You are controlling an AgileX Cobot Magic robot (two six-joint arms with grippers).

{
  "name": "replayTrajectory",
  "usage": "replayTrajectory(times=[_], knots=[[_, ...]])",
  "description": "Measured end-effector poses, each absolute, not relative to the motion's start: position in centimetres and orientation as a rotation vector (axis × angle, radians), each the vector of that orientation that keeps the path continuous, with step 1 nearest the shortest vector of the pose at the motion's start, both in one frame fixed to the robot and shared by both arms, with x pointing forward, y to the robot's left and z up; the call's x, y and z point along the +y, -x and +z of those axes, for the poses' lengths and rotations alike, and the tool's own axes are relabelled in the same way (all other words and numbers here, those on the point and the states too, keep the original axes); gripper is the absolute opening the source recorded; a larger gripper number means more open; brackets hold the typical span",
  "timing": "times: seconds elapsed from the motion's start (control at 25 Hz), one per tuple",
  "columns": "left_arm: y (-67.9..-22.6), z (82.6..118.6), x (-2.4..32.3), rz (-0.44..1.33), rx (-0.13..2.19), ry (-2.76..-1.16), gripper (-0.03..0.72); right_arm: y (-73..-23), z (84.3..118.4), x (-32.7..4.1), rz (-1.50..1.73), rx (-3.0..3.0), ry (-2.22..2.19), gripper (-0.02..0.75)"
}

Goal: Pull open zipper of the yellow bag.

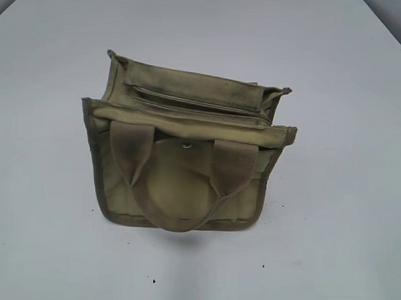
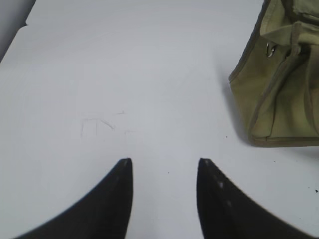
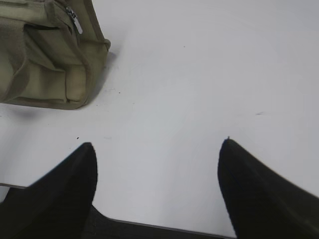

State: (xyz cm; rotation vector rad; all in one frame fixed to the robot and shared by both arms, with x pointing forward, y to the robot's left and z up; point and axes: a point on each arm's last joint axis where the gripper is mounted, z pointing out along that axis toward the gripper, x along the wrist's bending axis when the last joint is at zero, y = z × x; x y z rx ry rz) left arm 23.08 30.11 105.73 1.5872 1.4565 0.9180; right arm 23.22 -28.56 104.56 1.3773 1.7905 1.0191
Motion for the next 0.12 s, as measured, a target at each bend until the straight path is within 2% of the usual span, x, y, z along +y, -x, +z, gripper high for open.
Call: replayTrajectory(times=[0.12], knots=[[-23.08,105.73,30.11,0.918,1.457,-1.587,0.329,-23.22,104.56,-28.56,1.019,1.79,-1.377,0.583]])
